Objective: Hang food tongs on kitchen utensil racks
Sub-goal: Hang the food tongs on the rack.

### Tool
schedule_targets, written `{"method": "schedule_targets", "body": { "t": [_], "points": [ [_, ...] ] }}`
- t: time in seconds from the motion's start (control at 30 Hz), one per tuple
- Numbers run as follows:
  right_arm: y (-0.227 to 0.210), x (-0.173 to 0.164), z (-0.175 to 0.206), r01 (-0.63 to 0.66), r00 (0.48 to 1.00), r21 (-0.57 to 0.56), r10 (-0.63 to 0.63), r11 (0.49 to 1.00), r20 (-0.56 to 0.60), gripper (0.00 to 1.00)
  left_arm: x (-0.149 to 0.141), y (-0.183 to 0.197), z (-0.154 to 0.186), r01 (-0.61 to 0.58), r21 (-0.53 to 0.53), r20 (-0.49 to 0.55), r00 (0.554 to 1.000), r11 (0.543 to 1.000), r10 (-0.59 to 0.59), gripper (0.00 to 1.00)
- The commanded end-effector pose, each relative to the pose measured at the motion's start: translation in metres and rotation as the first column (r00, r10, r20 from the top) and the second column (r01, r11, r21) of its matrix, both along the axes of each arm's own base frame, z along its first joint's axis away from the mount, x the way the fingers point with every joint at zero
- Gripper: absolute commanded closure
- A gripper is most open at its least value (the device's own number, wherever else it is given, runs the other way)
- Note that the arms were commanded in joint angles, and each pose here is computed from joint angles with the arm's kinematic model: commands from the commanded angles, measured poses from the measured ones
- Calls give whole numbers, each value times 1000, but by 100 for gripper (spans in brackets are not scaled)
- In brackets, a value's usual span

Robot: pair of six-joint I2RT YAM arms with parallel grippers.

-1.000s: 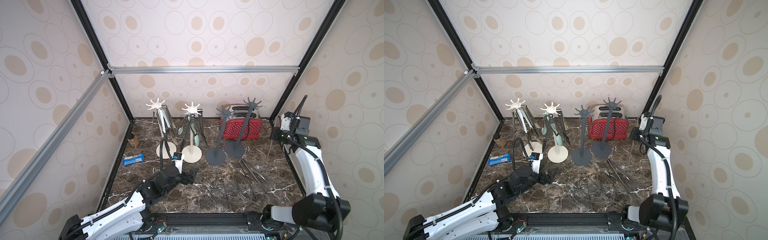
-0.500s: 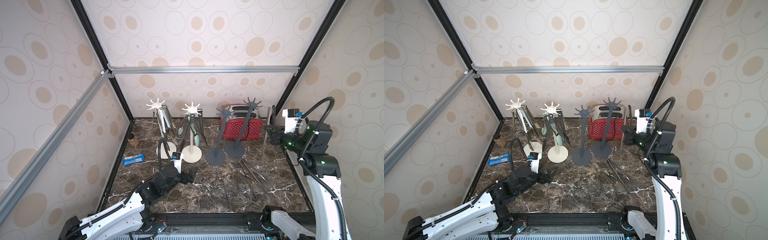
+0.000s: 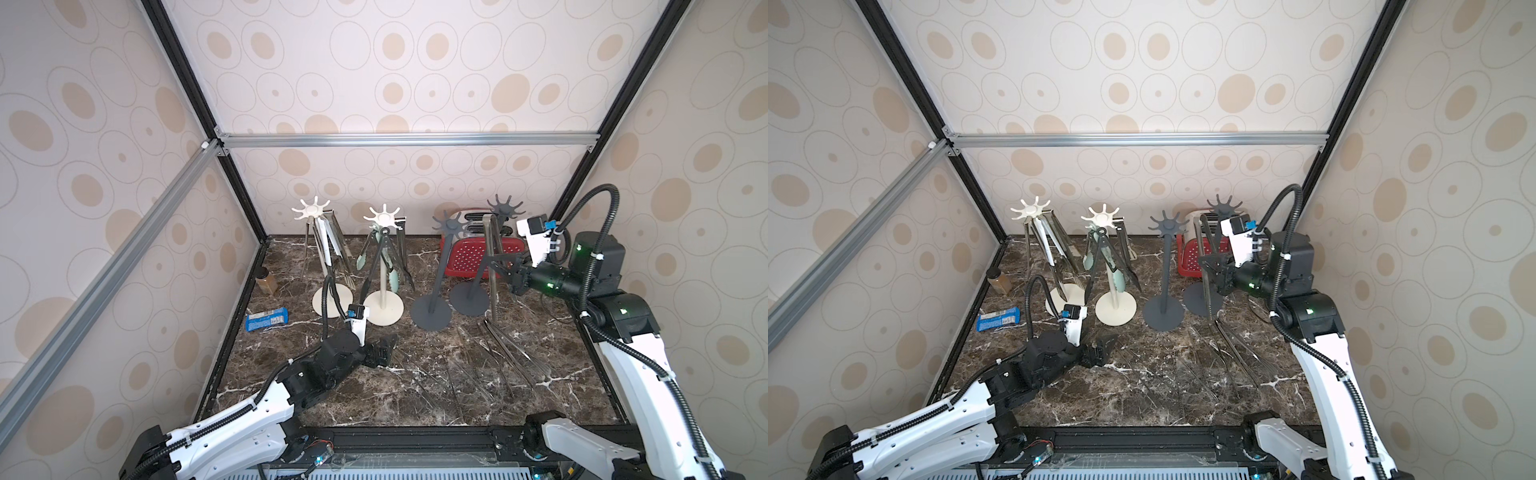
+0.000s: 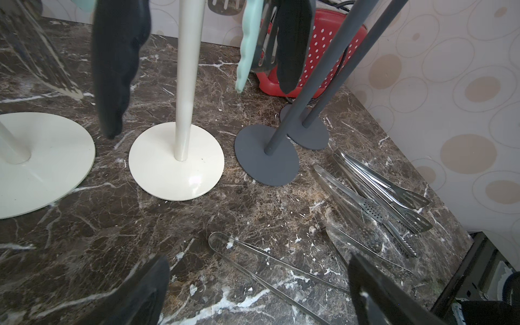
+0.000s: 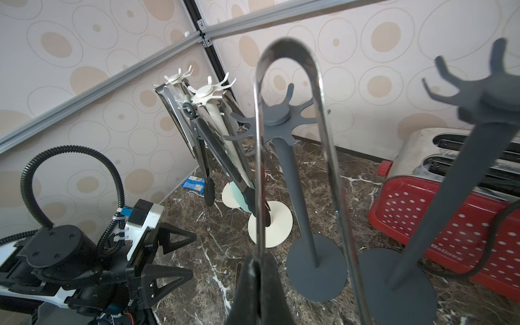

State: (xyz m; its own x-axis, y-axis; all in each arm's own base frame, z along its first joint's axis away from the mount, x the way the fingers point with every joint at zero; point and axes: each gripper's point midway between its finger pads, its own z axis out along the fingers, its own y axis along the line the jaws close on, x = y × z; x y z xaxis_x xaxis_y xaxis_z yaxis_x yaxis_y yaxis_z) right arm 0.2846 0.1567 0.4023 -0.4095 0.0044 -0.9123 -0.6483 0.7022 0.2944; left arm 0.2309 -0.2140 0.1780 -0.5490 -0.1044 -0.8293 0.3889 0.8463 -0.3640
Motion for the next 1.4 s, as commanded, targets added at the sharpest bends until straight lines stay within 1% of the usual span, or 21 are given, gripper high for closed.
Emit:
{"method": "schedule_targets", "body": {
  "t": [0.0, 0.23, 0.67, 0.9, 1.37],
  "points": [
    [9, 7, 7, -24, 998, -10, 24, 1000, 61, 100, 5, -3, 14, -10, -43, 17, 1000, 999, 11, 2],
    [14, 20, -5, -17, 999, -15, 18, 1000, 46, 100, 4, -2, 13, -13, -41, 14, 1000, 999, 13, 2],
    [23, 26, -30, -55, 998, 4, 55, 998, -8, 100, 5, -3, 14, -9, -40, 13, 1000, 999, 10, 2],
    [27, 28, -55, -65, 996, 16, 66, 998, -58, 100, 5, -5, 13, -6, -37, 9, 1000, 999, 6, 2],
    [26, 27, -99, -47, 989, 4, 47, 999, -138, 100, 5, -7, 13, 1, -41, 4, 1000, 999, -1, 1]
  ]
}}
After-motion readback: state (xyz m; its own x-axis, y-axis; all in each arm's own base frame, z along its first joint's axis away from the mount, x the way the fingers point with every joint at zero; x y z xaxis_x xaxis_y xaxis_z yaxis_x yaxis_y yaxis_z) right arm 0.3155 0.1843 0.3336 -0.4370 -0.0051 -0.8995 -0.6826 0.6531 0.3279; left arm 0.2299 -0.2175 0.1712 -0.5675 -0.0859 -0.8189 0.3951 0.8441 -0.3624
